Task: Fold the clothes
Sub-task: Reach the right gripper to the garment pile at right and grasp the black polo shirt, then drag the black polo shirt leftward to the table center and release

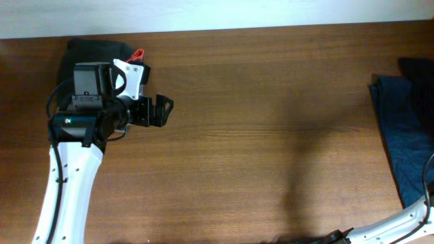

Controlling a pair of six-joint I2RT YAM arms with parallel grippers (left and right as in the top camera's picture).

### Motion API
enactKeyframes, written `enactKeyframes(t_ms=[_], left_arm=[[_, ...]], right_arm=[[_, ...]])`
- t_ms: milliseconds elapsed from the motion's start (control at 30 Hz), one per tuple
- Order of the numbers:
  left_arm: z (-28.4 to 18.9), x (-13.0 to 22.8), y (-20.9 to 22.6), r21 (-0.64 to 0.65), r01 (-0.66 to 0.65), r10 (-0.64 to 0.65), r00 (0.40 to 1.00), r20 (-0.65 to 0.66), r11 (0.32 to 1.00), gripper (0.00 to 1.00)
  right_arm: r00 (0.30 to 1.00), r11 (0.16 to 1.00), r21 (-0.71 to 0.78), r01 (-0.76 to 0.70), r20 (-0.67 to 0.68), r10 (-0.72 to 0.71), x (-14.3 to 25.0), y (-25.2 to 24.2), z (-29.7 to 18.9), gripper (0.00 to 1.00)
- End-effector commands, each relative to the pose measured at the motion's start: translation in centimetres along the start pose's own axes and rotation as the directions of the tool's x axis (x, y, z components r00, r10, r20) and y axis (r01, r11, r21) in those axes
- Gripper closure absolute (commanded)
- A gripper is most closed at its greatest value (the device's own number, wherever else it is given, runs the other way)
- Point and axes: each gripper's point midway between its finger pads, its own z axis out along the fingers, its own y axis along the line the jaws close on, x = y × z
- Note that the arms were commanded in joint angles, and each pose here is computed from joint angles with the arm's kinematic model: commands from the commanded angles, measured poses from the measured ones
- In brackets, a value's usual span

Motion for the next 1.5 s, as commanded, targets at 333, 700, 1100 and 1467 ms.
enactKeyframes(t_ms=[333, 700, 1100, 1467], left_arm=[[-0.3, -0.7, -1.3, 0.053, -0.014, 0.013, 1.000, 0.014, 0.999, 0.01], [-4.1, -3.0, 0.4, -0.007, 0.009, -0.008, 0.994, 0.110, 1.000, 0.01], [-13.5, -3.6, 2.5, -0.224, 0.056, 0.013, 0.955, 0.295, 0.973, 0.01], [-17.3, -3.1, 4.2, -0.402, 0.105, 0.046, 0.936, 0.350, 0.910, 0.01]], right_arm=[[0.947, 0.779, -0.587, 0.220, -0.062, -0.315, 6.9, 19.5, -15.6, 0.96], [0.722, 0.518, -0.681, 0.518, 0.024, -0.691, 26.3, 28.1, -29.3, 0.96], [0.076, -0.011, -0.751, 0.660, 0.082, -0.994, 57.1, 24.1, -35.2, 0.96], [-0.439, -0.559, -0.663, 0.499, 0.362, -0.822, 73.9, 12.0, -40.6, 0.72]])
